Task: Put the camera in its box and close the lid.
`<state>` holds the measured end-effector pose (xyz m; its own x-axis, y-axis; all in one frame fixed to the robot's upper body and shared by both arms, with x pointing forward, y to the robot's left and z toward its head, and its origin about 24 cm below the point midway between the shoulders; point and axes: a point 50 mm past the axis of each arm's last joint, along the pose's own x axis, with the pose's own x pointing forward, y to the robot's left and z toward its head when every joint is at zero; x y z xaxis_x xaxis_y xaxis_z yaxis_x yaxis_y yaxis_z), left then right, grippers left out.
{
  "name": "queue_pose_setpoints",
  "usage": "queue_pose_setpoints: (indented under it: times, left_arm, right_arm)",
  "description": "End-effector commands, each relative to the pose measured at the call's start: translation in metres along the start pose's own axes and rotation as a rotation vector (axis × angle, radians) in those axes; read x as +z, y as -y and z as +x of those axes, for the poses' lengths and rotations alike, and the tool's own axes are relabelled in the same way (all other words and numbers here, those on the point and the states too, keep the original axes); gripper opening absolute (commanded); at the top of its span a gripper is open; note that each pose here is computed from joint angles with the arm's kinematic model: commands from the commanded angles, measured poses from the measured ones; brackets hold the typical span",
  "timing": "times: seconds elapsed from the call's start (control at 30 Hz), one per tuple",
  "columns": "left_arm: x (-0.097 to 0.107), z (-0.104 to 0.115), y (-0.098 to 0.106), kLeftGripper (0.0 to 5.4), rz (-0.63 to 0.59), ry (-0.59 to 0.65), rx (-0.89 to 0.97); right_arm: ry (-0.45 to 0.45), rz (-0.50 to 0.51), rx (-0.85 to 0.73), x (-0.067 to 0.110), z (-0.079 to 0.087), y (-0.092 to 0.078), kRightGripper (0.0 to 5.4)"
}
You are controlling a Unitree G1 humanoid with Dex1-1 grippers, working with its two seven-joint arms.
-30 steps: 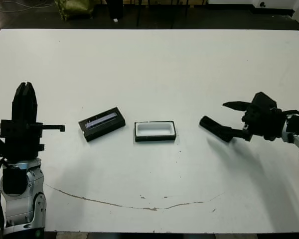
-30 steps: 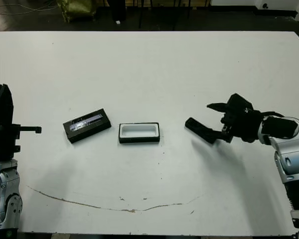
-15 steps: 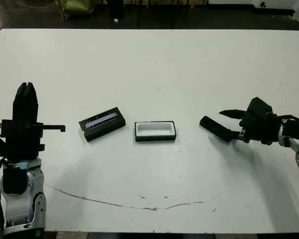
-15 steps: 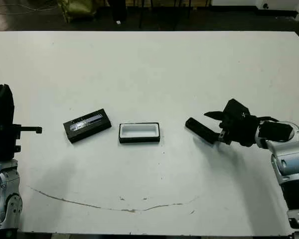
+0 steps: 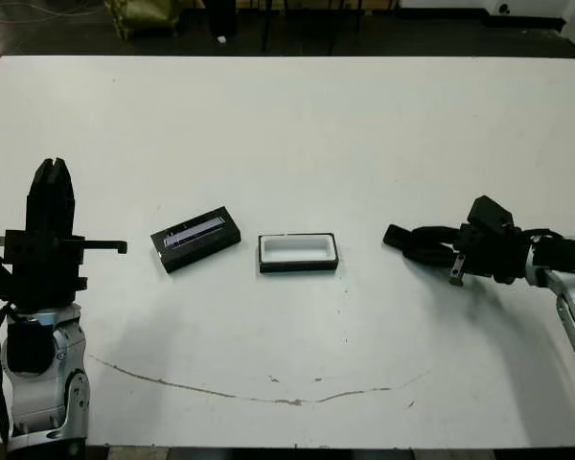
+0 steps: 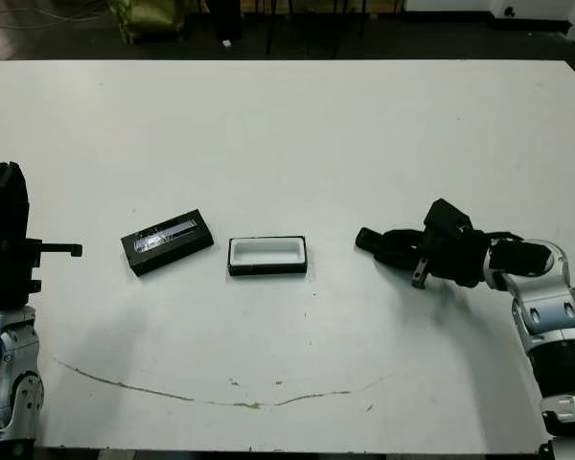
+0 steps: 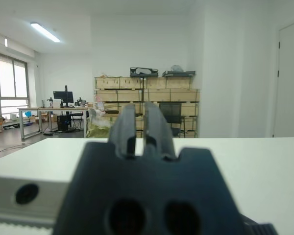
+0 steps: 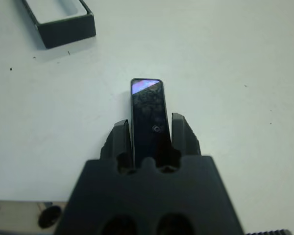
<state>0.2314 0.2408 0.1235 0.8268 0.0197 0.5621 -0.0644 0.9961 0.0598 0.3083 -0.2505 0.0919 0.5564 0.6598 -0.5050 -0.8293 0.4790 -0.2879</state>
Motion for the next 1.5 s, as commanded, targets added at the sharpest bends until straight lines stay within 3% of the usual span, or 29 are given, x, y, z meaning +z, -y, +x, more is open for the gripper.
queue_pose_setpoints:
  times: [0.03,0.27,0.33,0.6,1.03,1.5]
  left_arm:
    - [-0.004,-0.003,-0.001,0.0,-0.003,-0.03,-0.001]
    - [-0.004,-0.003,-0.002,0.0,-0.004,-0.031,-0.003]
    - [-0.004,-0.003,-0.002,0.0,-0.009,-0.034,-0.004]
    - [-0.004,-0.003,-0.001,0.0,0.001,-0.033,-0.004]
    - [-0.005,-0.004,-0.001,0.0,-0.004,-0.039,-0.001]
    - [-0.005,-0.005,-0.001,0.0,-0.012,-0.042,0.001]
  right_arm:
    - [-0.073,0.054,0.047,-0.019,0.005,-0.01,0.29]
    - [-0.123,0.035,0.03,-0.034,0.004,-0.015,1.78]
    - [-0.119,0.064,0.023,-0.038,0.003,-0.016,1.76]
    - [-0.129,0.099,-0.015,-0.045,0.0,-0.019,0.56]
    - [-0.145,0.057,-0.088,-0.035,0.001,-0.016,0.54]
    - [0.103,0.178,-0.026,0.012,0.0,-0.008,0.46]
